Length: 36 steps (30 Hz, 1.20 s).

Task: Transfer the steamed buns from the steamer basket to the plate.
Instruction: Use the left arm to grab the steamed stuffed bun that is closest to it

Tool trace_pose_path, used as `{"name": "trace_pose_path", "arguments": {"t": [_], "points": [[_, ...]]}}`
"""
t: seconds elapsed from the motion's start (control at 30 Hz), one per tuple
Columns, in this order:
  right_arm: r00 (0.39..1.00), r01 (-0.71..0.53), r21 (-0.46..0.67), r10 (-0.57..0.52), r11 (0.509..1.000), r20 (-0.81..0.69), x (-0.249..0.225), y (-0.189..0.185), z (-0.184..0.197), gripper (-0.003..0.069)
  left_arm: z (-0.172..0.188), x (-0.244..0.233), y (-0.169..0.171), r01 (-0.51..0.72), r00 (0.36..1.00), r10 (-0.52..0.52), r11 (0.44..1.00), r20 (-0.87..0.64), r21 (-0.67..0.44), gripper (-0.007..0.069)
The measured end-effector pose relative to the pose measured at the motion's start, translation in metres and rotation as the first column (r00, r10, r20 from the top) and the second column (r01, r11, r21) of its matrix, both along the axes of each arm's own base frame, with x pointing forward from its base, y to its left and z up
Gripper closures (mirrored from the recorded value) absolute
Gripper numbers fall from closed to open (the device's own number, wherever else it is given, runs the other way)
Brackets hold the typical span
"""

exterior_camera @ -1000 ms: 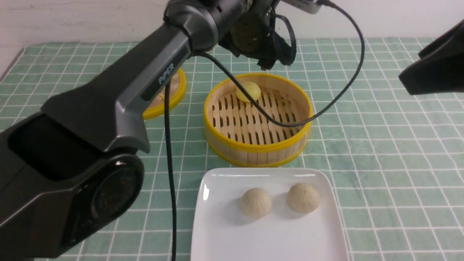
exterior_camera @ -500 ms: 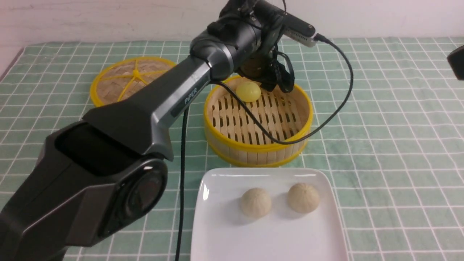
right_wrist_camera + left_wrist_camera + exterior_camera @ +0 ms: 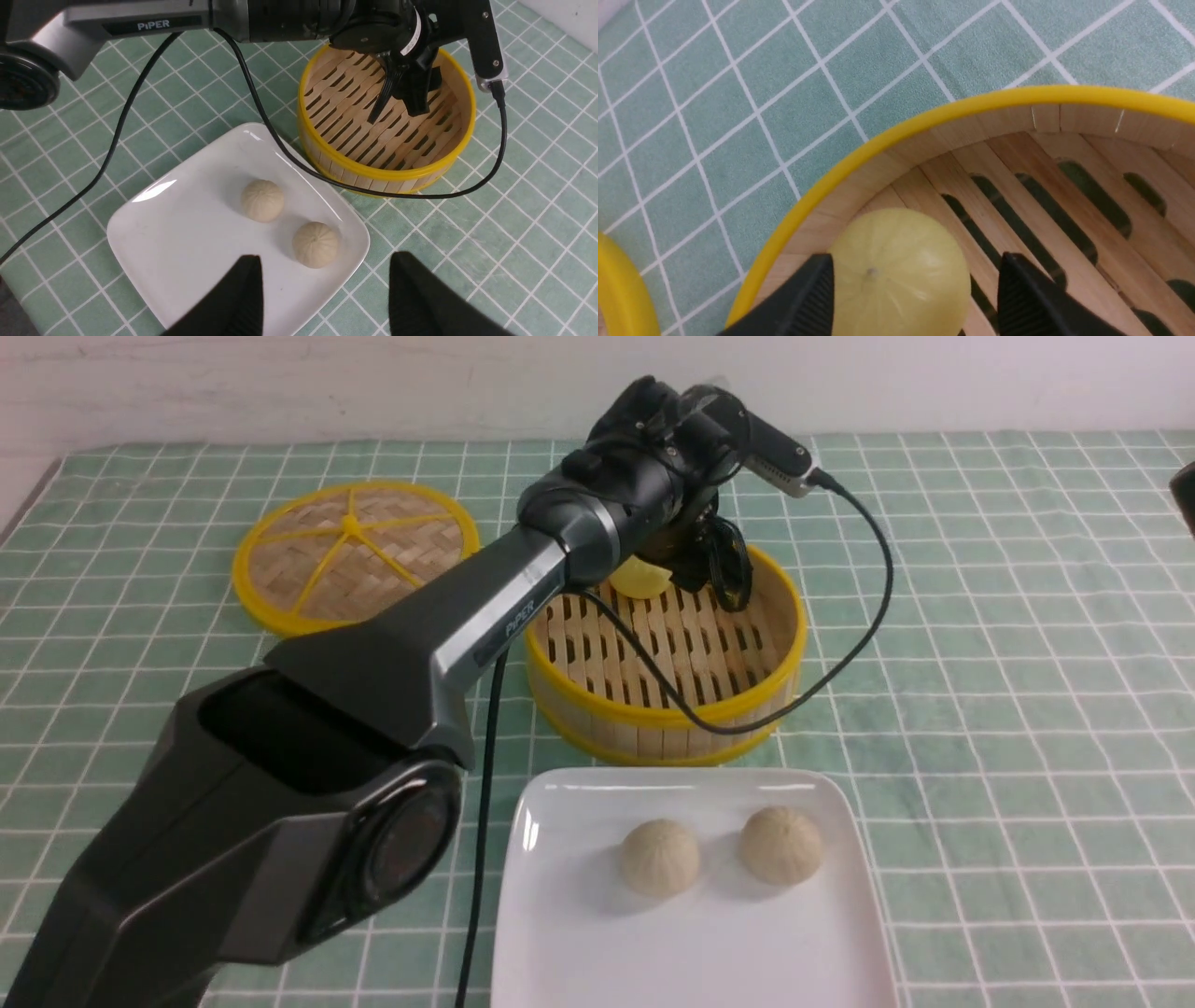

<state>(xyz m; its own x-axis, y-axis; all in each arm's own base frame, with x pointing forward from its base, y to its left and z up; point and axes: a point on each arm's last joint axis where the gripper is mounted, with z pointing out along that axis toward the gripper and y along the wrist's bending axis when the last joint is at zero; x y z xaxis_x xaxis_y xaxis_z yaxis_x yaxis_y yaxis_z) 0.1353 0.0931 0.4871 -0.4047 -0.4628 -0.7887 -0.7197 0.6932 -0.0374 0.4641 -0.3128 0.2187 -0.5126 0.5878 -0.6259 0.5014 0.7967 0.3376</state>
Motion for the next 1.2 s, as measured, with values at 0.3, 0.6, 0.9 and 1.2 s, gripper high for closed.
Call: {"name": "trace_pose_path", "arguments": {"t": [0.3, 0.6, 0.9, 1.2], "points": [[1.0, 0.0, 0.0, 0.0, 1.0, 0.0, 0.0, 0.0, 0.0, 0.0281, 0.0, 0.002, 0.004, -0.073, 0.997, 0.073, 0.997, 0.009, -0.015, 0.0216], [1.0, 0.0, 0.0, 0.0, 1.0, 0.0, 0.0, 0.0, 0.0, 0.0281, -0.003, -0.001, 0.004, -0.107, 0.994, 0.106, 0.994, -0.041, -0.035, 0.0323], [1.0, -0.001, 0.001, 0.001, 1.0, 0.0, 0.0, 0.0, 0.0, 0.0281, -0.01, -0.001, 0.003, -0.108, 0.993, 0.105, 0.994, -0.058, -0.036, 0.0337], [1.0, 0.0, 0.0, 0.0, 1.0, 0.0, 0.0, 0.0, 0.0, 0.0281, -0.018, 0.002, 0.002, -0.099, 0.994, 0.098, 0.995, -0.042, -0.021, 0.0342]]}}
